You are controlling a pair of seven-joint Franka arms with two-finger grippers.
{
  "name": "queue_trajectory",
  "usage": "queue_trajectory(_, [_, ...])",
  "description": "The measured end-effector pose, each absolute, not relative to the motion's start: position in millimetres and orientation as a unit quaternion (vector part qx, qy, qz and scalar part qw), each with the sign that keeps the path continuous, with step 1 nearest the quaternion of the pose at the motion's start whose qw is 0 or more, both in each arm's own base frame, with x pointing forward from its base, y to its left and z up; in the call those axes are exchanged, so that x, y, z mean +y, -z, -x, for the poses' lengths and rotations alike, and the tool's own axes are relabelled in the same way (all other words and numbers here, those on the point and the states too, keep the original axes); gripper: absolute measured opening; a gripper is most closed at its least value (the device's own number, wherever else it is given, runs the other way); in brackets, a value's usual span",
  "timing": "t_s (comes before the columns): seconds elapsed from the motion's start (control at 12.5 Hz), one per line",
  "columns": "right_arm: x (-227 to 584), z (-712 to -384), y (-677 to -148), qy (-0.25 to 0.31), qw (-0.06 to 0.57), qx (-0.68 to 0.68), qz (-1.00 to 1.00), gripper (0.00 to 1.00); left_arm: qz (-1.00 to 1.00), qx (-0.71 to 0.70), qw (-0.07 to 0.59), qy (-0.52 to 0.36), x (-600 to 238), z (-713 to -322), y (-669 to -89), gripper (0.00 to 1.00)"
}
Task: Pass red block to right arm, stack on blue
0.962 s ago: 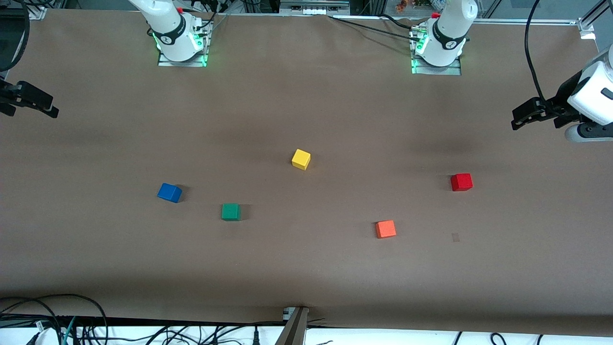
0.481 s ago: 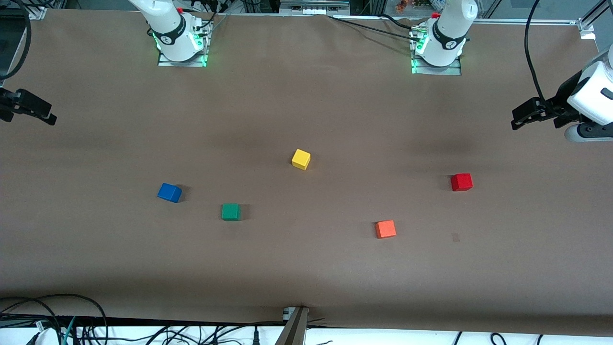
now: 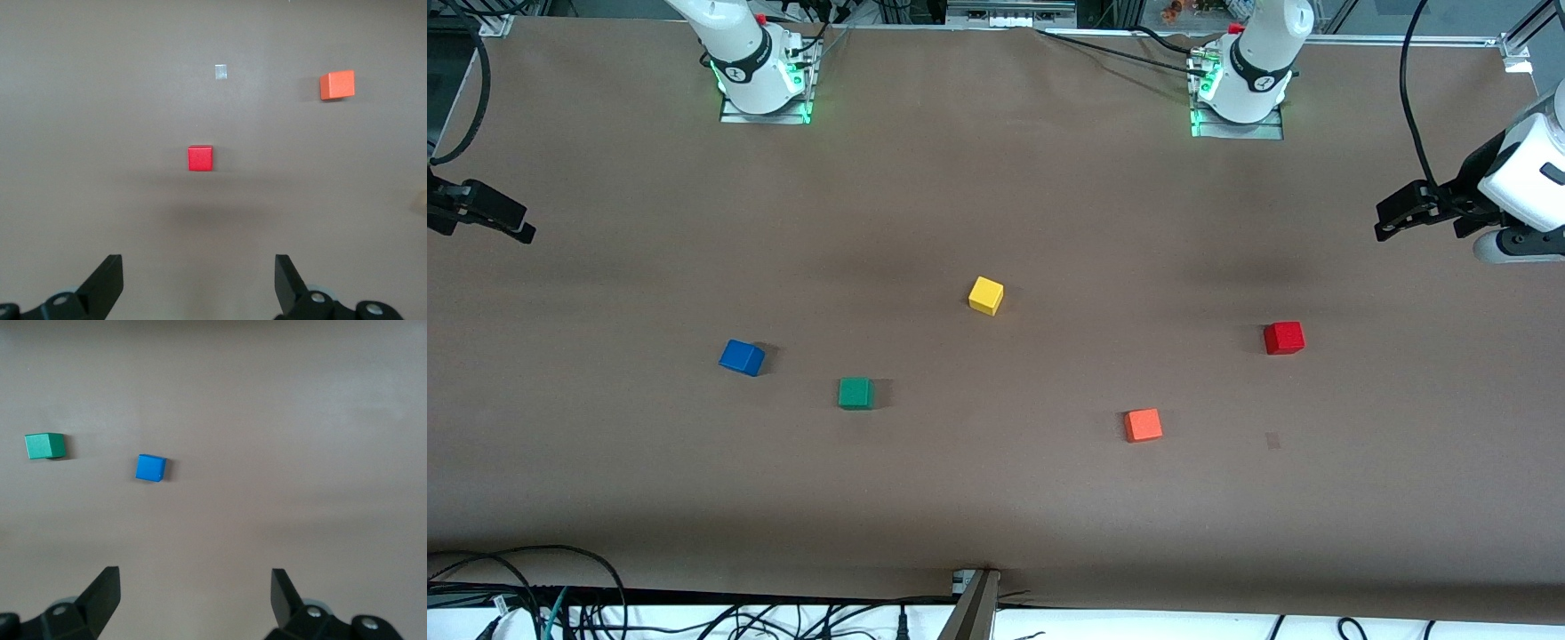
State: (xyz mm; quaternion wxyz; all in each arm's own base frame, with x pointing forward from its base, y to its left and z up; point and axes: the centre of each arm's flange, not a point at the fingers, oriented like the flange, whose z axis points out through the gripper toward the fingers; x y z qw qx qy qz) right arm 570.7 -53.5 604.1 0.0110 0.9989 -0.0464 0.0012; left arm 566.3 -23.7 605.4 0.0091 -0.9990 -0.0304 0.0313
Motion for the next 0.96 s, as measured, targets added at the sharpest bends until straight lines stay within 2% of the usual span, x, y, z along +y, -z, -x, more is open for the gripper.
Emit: queue_trajectory(0.96, [-48.1, -568.3, -592.2, 0.027, 0.01, -0.042, -0.999, 1.0, 0.999, -0.031, 0.009, -0.031, -23.5, -566.3, -605.4, 1.0])
